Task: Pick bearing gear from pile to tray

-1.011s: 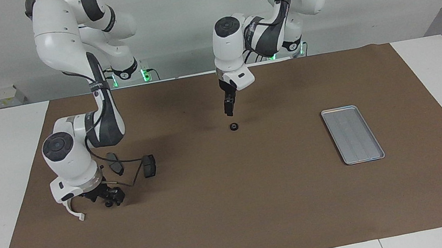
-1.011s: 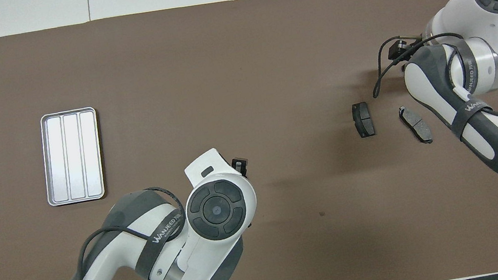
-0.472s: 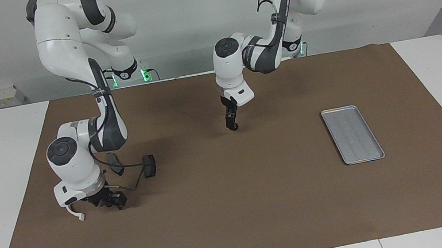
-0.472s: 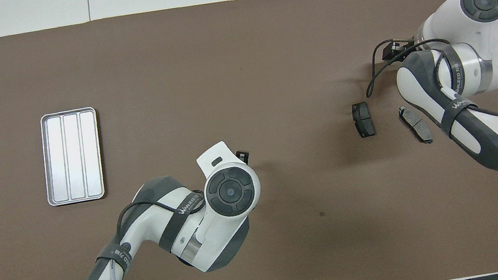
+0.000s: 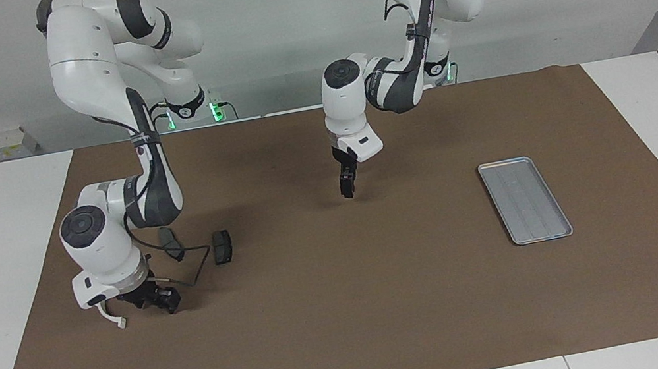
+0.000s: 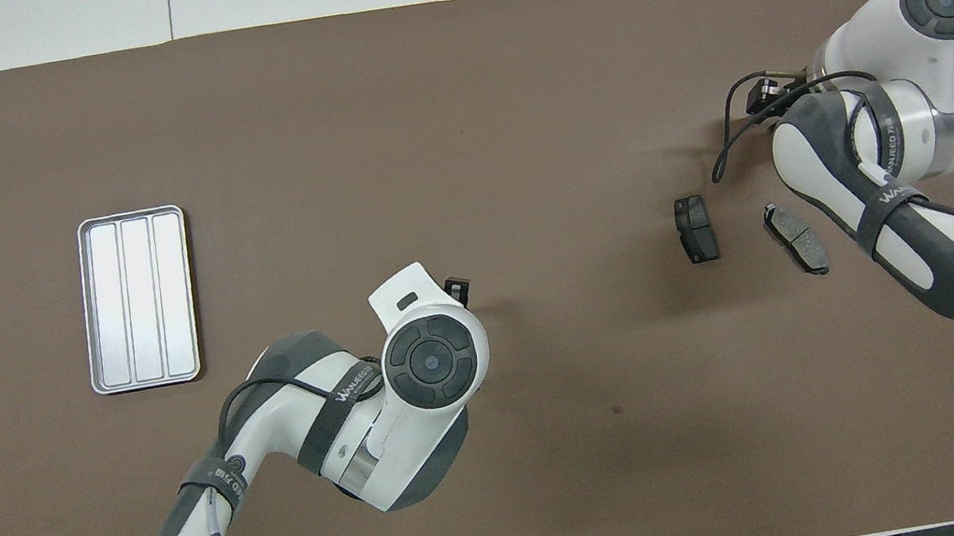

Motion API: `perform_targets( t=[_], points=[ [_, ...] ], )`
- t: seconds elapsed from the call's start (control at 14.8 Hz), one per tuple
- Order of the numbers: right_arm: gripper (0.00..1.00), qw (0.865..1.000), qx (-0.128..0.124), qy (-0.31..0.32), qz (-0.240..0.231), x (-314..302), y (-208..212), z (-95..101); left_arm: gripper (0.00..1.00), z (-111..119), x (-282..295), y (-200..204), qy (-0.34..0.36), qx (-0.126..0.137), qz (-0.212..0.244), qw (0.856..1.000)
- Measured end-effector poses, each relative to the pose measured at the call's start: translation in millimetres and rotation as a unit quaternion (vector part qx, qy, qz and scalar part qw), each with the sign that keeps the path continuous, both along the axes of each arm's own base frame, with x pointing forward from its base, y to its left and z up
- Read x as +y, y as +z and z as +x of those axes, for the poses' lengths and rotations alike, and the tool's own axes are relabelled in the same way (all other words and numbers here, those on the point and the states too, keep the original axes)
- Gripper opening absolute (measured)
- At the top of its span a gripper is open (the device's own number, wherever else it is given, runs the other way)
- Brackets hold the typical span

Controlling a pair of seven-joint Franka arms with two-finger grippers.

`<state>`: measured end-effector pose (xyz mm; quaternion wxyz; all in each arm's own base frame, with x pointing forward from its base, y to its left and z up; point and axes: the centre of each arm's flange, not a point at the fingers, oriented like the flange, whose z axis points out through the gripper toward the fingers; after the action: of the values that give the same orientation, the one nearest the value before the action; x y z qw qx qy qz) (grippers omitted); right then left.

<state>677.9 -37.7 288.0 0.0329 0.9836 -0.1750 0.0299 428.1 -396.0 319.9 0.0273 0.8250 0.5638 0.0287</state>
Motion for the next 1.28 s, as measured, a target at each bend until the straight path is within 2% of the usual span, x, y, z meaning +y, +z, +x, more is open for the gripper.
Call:
perform_targets(
  t=[0.27, 0.4, 0.54, 0.61, 0.74, 0.81, 1.28],
  points=[
    [0.79, 1.000, 0.001, -0.002, 0.003, 1.0, -1.5, -0.2, 1.00, 0.0, 0.2, -9.7, -0.002, 0.004, 0.007, 1.000],
    [0.61, 1.000, 0.002, -0.002, 0.004, 1.2, -2.1, -0.3, 1.00, -2.7, -2.4, -15.9, -0.005, 0.007, 0.010, 1.000],
    [0.59, 1.000, 0.002, -0.001, 0.004, 1.9, -2.1, -0.2, 0.99, -6.7, -6.3, -18.4, -0.005, 0.009, 0.011, 1.000],
    [0.51, 1.000, 0.000, -0.001, 0.006, 3.9, -1.0, 0.5, 1.00, -8.0, -7.4, -19.4, -0.004, 0.010, 0.011, 1.000],
    [0.26, 1.000, -0.001, -0.001, 0.008, 8.2, 0.4, 1.4, 1.00, -11.6, -10.5, -20.5, -0.006, 0.011, 0.011, 1.000],
    [0.23, 1.000, -0.001, -0.002, 0.009, 8.1, 0.4, 1.4, 1.00, -14.1, -12.8, -20.7, -0.007, 0.011, 0.011, 1.000],
    [0.23, 1.000, -0.001, -0.002, 0.009, 8.2, 0.4, 1.4, 1.00, -20.5, -15.9, -34.4, -0.010, 0.014, 0.015, 1.000]
  ],
)
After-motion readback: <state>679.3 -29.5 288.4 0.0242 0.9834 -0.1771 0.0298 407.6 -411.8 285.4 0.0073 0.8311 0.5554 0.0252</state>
